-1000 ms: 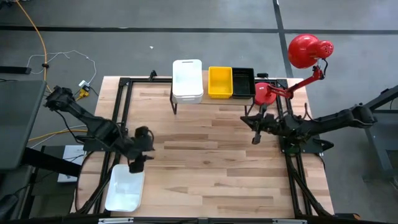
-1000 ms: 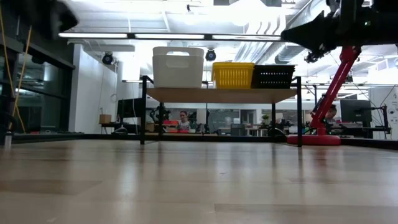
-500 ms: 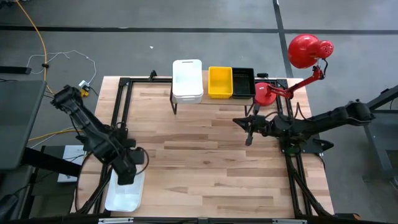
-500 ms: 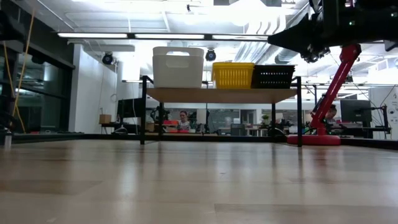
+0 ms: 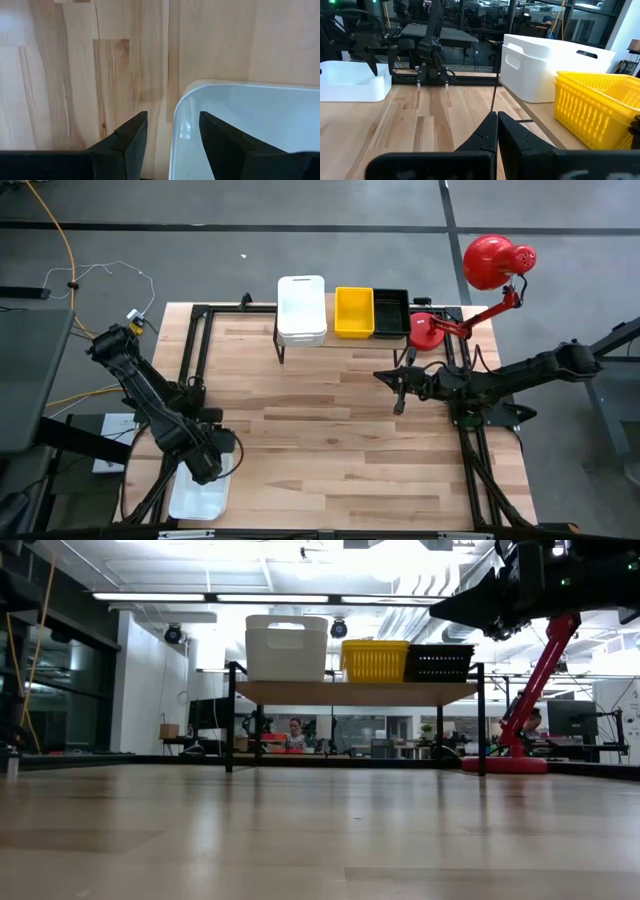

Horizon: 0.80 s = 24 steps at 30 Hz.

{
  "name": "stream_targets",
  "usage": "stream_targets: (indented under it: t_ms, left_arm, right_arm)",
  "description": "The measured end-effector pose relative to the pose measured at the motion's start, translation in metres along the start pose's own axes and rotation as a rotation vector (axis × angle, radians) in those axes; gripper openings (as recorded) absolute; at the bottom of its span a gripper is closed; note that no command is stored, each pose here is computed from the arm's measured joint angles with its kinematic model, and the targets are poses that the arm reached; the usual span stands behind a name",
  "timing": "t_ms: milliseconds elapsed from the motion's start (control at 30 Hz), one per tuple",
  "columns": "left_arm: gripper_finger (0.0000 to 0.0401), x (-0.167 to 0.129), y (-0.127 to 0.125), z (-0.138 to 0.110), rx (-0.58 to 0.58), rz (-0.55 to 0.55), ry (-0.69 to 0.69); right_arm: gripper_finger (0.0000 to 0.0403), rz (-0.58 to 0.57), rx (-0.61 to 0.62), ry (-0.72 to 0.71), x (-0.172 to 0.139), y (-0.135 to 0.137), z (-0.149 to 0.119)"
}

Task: Stack baskets on shelf by color
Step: Stack the white bin into the other white bin on the shelf

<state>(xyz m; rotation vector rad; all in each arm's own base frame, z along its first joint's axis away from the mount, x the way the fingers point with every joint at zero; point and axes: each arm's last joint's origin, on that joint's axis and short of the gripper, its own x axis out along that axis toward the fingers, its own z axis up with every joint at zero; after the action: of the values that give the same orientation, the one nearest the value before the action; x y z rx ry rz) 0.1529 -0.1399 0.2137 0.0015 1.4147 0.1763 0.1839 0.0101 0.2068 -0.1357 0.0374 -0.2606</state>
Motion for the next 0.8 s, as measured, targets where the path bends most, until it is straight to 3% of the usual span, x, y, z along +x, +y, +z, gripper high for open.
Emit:
stream_targets:
  t_ms: [467, 800]
  left_arm:
    - [0.0166, 0.016, -0.003, -0.001, 0.097, 0.06, 0.165]
    - [0.0165, 0.021, 0.007, 0.012, 0.106, 0.072, 0.164]
  right_arm:
    - [0.0, 0.001, -0.004, 0.01, 0.0, 0.0, -0.001]
    - [0.0, 0.002, 0.01, 0.023, 0.0, 0.0, -0.003]
